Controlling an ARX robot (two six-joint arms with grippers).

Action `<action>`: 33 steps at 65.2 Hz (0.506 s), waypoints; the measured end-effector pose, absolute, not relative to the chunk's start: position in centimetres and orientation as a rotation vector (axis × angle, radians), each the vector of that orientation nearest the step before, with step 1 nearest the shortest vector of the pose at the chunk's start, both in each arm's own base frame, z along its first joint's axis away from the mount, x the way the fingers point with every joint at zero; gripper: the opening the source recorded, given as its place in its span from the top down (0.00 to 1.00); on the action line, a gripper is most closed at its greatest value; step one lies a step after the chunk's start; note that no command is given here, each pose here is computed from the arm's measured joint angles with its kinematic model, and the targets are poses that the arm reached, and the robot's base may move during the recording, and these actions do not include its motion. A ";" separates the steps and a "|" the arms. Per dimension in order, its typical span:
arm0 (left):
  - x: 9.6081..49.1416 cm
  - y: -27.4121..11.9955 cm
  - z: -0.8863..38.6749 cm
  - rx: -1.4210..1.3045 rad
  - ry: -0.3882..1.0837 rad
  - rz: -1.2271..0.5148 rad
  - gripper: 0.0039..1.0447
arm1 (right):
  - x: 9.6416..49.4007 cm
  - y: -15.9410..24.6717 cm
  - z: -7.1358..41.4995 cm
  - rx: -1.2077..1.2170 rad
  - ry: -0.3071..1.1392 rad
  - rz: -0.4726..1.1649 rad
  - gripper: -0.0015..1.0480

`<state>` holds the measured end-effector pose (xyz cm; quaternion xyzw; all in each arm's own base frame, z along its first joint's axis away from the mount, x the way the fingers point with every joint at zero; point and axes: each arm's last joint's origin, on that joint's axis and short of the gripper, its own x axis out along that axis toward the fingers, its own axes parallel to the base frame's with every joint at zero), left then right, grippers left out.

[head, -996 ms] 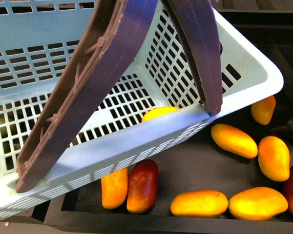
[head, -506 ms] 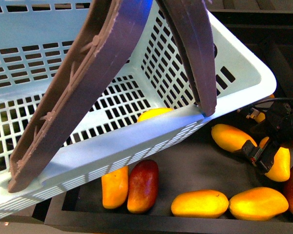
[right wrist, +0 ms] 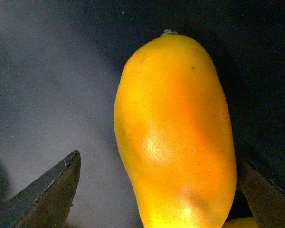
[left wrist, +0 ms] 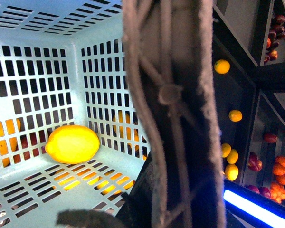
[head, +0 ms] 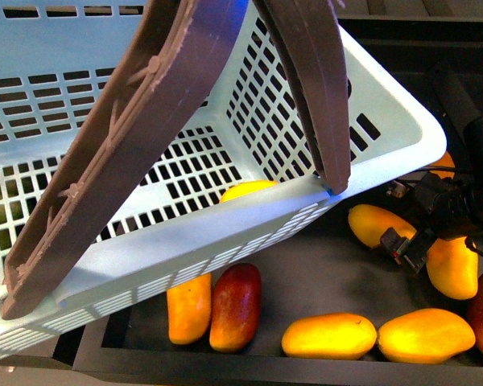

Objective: Pick lemon and mango into basket

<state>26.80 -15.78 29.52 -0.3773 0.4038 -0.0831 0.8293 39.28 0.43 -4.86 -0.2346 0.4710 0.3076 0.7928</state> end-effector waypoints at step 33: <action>26.8 -15.8 29.5 -0.801 0.858 -0.177 0.96 | 40.2 1.0 -6.5 -0.447 1.042 0.592 0.31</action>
